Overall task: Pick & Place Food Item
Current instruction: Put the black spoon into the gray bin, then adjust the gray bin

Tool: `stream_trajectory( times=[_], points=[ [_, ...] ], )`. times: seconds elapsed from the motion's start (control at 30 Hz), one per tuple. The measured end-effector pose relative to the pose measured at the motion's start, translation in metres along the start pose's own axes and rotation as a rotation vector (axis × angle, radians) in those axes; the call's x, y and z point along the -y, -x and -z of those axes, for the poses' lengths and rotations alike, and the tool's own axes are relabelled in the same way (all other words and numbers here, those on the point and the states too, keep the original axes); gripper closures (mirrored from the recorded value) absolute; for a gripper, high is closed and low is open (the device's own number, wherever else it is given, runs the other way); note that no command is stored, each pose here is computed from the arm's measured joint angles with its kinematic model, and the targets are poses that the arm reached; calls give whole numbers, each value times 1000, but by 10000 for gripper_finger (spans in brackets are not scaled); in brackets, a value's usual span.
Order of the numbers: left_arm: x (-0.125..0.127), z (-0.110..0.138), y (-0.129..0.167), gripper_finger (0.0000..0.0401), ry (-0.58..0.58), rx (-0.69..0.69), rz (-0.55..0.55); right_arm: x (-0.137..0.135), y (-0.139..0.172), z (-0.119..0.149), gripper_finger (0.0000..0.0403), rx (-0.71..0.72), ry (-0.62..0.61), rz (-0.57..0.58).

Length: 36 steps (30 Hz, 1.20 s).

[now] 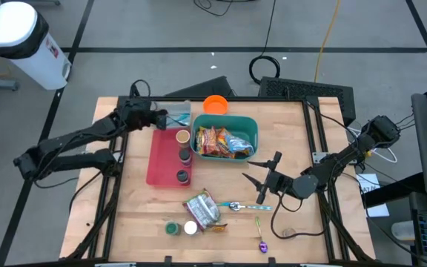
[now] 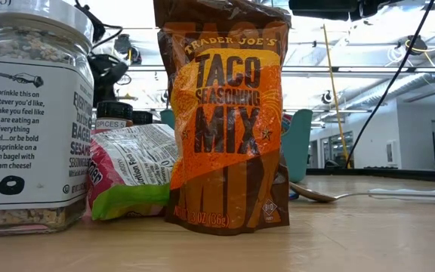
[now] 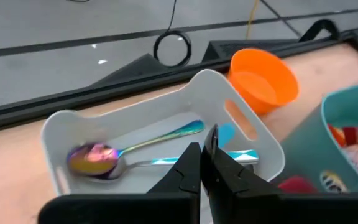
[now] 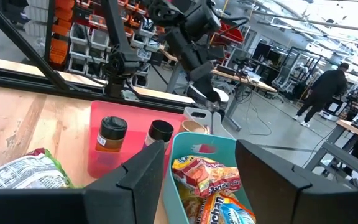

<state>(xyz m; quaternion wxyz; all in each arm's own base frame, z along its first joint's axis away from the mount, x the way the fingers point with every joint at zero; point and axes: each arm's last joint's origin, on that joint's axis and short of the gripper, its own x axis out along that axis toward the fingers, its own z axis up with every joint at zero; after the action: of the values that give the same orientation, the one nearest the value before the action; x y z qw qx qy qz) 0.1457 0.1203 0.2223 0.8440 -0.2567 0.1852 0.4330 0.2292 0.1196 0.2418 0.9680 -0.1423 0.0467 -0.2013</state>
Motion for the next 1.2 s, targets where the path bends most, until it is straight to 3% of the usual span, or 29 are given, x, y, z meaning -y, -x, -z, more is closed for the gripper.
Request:
stream_trajectory(
  times=[0.33, 0.63, 0.9, 1.2],
  points=[
    [4, 4, -21, 387, -4, -51, 38, 0, 0, 1, 216, -7, 11, -2],
    [3, 4, -20, 310, -43, -50, 22, 0, 0, 1, 216, -7, 10, -3],
    [-1, 0, -16, 207, -91, 1, -43, 0, 0, 1, 218, -7, 10, -3],
    [-1, -8, 33, 158, -116, 101, 116, -10, 12, 4, 217, -22, 13, -65]
  ],
)
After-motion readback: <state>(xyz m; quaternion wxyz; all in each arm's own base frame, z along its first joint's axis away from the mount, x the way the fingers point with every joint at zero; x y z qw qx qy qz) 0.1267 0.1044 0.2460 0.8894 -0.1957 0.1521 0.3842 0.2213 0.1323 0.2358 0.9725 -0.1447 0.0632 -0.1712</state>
